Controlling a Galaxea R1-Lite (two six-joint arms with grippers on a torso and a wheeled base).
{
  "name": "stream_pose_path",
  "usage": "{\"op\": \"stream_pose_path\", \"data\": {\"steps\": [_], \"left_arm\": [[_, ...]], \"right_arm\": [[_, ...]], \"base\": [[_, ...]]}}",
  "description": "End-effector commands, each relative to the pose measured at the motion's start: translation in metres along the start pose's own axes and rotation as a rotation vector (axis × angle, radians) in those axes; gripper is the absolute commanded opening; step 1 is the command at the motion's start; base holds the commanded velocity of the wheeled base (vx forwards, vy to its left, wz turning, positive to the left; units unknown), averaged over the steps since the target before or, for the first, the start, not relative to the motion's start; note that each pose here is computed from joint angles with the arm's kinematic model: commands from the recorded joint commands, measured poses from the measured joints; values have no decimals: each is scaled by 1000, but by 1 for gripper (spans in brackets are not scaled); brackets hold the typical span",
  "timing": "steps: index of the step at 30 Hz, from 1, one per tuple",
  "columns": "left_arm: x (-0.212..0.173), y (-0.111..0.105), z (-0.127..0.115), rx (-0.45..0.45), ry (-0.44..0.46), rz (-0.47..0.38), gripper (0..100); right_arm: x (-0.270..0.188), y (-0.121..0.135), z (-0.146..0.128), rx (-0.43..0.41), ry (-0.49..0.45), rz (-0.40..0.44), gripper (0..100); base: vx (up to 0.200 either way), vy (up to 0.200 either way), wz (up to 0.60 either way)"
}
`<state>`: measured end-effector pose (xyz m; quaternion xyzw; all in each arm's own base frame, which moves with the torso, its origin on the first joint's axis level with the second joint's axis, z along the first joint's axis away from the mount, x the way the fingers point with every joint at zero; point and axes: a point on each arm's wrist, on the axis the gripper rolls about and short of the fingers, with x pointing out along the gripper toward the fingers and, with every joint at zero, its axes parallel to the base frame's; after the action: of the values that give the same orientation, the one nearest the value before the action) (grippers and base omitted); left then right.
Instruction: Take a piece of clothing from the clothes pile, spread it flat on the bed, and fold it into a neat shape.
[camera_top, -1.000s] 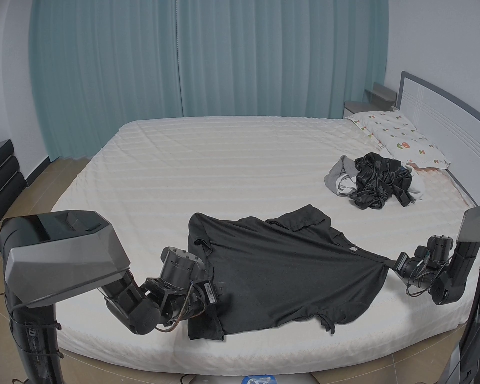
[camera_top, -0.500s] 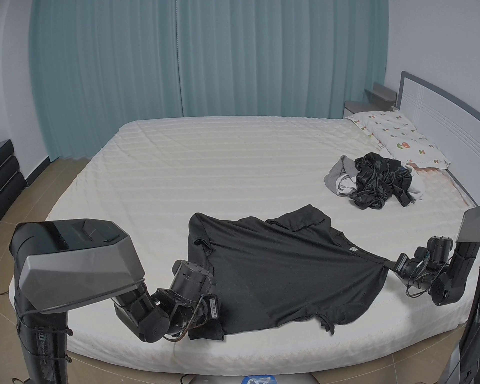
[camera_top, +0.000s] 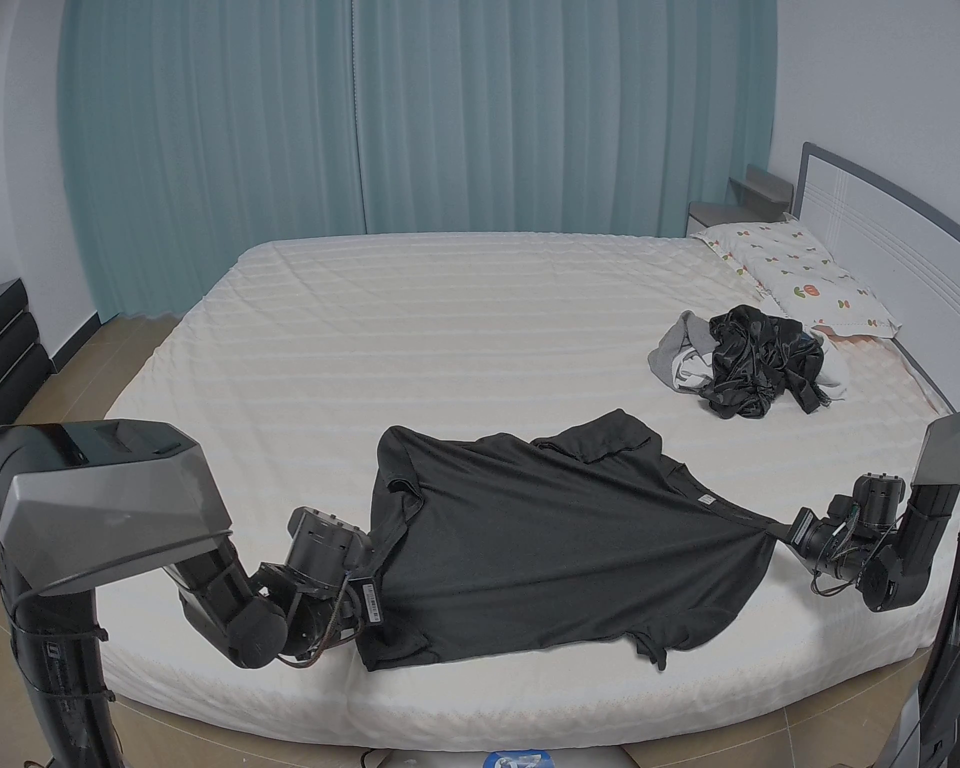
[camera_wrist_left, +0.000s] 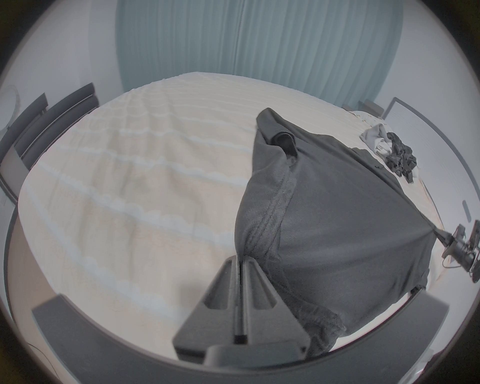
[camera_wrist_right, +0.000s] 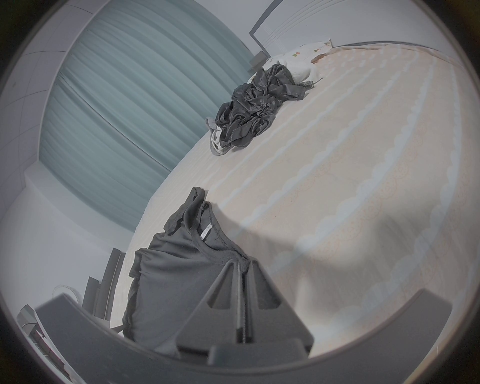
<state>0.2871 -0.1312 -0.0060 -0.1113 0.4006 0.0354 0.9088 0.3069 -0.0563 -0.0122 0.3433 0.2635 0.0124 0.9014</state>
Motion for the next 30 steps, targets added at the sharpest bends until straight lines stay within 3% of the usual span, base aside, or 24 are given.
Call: {"op": "stream_pose_path", "data": {"steps": [1, 14, 15, 20, 24, 29, 30], "left_arm": [[-9, 23, 7, -56, 12, 16, 0], [-8, 35, 1, -172, 94, -24, 0], [-8, 35, 1, -174, 95, -25, 100], [-8, 35, 8, -189, 69, -33, 100], [-10, 33, 36, -232, -29, -72, 100], [-3, 19, 65, -269, -115, -125, 100], [12, 11, 73, -287, -130, -141, 100]], "right_arm": [[1, 0, -1, 0, 2, 0, 0], [1, 0, -1, 0, 3, -1, 0], [1, -1, -1, 1, 4, -1, 0], [1, 0, -1, 2, 4, 1, 0], [0, 1, 0, 2, 0, 3, 0], [1, 1, -1, 2, 5, 1, 0], [1, 0, -2, 4, 9, -1, 0]], "base": [[0, 0, 0], [0, 0, 0], [0, 0, 0], [0, 0, 0], [0, 0, 0], [0, 0, 0], [0, 0, 0]]}}
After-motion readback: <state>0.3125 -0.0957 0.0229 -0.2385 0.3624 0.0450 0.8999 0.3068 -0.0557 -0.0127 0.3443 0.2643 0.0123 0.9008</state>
